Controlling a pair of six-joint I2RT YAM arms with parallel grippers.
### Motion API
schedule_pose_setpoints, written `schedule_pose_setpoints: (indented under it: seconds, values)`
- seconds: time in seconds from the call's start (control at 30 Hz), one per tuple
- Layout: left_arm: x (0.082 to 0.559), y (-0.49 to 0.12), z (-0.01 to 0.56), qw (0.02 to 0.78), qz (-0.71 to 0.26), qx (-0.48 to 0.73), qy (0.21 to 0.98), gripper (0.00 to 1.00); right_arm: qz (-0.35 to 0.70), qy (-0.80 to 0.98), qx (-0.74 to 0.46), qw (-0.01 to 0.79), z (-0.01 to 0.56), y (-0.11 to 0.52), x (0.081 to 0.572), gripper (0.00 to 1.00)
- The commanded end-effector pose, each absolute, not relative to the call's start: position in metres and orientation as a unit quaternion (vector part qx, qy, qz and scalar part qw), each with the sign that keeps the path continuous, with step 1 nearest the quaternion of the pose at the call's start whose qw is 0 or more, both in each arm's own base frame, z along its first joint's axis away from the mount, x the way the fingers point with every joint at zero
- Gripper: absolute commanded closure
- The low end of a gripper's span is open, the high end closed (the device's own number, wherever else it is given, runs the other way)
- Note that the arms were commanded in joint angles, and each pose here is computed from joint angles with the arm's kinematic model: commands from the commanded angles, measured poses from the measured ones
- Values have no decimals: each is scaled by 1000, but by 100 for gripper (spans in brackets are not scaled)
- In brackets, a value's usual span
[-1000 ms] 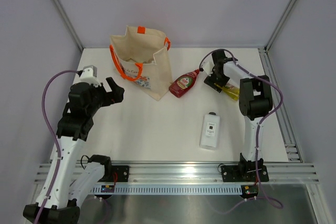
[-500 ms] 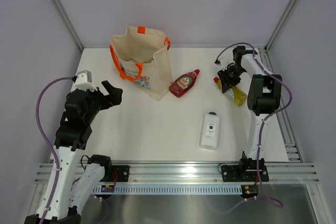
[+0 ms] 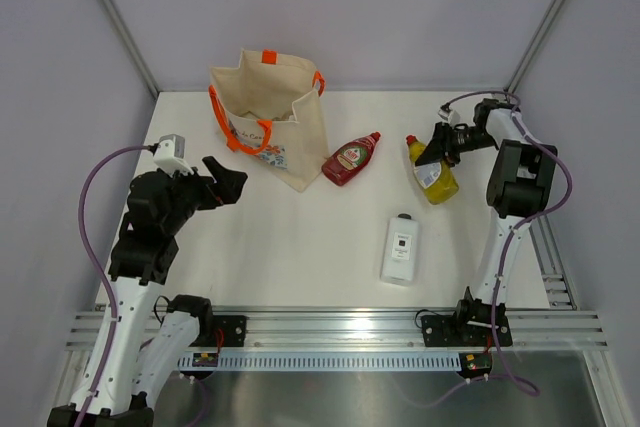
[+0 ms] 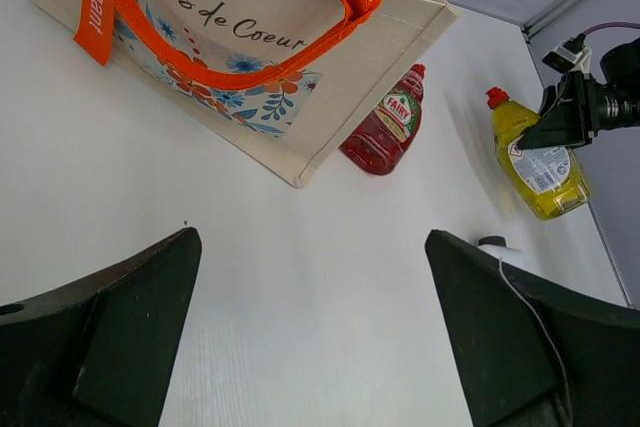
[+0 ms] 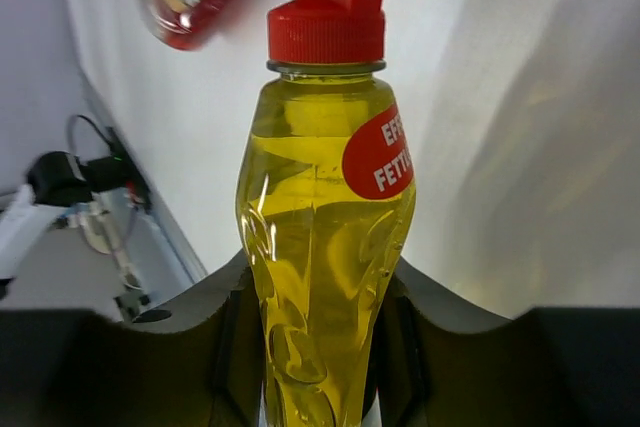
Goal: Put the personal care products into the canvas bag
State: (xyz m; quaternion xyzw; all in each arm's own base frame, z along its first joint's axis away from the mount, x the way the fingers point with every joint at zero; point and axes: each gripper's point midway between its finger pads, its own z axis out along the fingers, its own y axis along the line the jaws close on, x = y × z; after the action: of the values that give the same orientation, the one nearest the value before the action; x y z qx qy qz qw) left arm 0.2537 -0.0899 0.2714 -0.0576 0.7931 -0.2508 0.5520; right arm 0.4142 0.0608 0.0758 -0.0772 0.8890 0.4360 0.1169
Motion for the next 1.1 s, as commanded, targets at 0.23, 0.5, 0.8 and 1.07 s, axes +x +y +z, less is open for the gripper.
schedule_pose_setpoints:
  seconds: [0.23,0.5,0.8,1.07]
  values:
    - [253,-95,293,574,-277,-59,768,1,601,774,-109,166,267,191,399,100]
    - [250,-91,297,574,-281,-87,764,1,612,736,-89,275,394,281,426,100]
    - [248,-89,299,576,-289,-107,757,1,649,657,9,384,466,374,496,100]
    - [238,-87,285,565,-287,-121,764,1,537,526,-9,659,510,392,532,100]
